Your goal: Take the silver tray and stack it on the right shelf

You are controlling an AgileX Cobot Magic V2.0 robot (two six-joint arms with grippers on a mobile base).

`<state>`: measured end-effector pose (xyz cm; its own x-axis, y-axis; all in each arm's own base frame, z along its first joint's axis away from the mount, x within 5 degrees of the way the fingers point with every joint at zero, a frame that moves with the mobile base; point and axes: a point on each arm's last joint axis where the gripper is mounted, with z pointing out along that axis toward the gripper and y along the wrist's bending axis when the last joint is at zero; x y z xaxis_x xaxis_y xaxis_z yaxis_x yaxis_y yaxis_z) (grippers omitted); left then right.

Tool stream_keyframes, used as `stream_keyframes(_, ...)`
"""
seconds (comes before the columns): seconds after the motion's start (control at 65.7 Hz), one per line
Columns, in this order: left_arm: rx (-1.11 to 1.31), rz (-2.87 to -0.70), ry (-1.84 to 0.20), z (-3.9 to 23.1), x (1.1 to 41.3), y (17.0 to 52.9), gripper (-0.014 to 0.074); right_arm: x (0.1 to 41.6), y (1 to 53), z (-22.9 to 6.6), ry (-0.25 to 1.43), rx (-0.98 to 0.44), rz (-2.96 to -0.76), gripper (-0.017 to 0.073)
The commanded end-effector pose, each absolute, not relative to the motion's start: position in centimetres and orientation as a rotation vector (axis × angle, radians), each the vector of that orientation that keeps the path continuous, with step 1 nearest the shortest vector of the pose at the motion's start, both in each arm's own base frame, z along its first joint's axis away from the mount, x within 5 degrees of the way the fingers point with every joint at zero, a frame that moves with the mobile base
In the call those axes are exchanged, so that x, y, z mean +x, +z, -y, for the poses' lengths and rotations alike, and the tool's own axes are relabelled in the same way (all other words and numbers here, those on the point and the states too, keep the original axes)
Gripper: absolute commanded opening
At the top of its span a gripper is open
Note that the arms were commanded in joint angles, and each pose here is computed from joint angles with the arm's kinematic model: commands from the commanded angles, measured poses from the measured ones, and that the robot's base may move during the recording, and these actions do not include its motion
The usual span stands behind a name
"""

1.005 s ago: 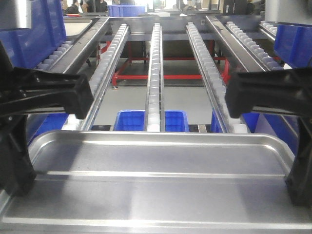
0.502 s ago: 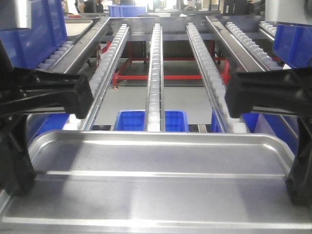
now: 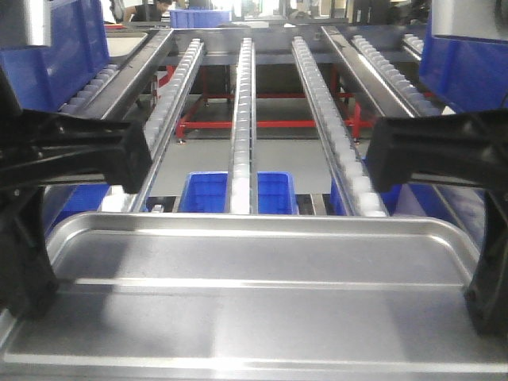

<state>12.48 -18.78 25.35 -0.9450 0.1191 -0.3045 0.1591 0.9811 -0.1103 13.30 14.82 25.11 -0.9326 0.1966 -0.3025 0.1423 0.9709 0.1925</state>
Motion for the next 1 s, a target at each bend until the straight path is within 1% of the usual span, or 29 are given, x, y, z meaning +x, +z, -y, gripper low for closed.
stream_keyframes(0.0,0.225,-2.788,-0.21,18.64,12.42,26.65,-0.01,13.71,26.2,-14.64,0.244,0.212,-2.739,0.0073)
stream_keyframes(0.99,0.213,-2.805,-0.225,18.71,12.27,26.61,-0.01,13.71,26.2,-14.64,0.244,0.212,-2.739,0.0073)
